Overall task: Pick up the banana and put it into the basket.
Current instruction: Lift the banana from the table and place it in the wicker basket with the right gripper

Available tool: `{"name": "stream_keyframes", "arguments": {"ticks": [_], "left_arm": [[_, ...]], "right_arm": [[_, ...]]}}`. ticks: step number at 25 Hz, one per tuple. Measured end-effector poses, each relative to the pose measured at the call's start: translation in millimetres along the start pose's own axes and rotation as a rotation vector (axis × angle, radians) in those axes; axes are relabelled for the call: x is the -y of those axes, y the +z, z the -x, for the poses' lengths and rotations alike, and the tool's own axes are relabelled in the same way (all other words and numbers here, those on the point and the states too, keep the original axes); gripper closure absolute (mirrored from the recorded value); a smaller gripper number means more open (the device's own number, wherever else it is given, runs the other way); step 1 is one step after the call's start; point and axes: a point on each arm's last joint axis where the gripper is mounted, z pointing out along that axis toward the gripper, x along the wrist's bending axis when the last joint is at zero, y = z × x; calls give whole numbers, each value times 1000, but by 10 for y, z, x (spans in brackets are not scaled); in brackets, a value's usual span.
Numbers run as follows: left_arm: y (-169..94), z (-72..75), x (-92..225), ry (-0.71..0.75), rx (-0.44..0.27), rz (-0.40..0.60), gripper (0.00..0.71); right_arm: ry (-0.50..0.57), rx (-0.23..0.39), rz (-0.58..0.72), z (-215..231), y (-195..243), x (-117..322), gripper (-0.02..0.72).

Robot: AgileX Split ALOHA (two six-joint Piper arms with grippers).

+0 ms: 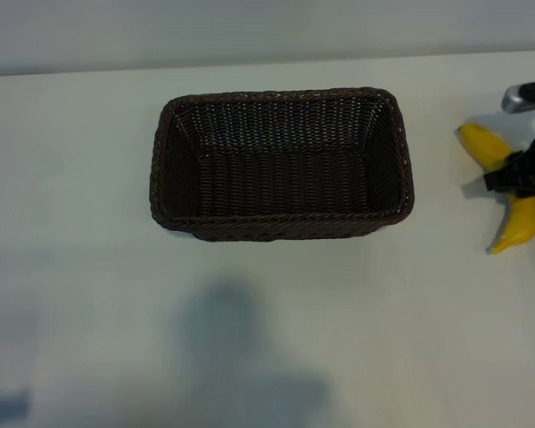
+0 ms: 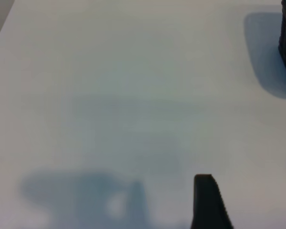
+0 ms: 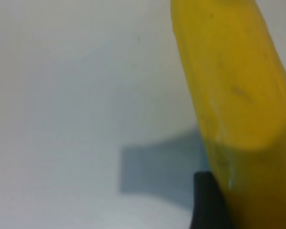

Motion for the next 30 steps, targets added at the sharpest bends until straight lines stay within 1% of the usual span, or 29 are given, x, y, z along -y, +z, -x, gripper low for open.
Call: {"name": "stream_keyframes", "arguments": {"ticks": [9, 16, 19, 22, 27, 30], "left_arm": [[0, 0, 0, 0, 0, 0, 262], [0, 0, 0, -2, 0, 0, 262], [0, 0, 0, -2, 0, 0, 262], [0, 0, 0, -2, 0, 0, 262], [0, 0, 0, -1, 0, 0, 262], [0, 0, 0, -1, 0, 0, 262]], "right_arm": [[-16, 45, 165, -46, -545, -250, 272], [-22, 57, 216, -68, -717, -308, 272], [-7, 42, 224, -117, -714, -325, 272], [-26, 18, 230, -247, -696, -360, 272], [-120, -40, 271, -613, -716, -540, 272], [-191, -82, 310, -911, -752, -662, 272]]}}
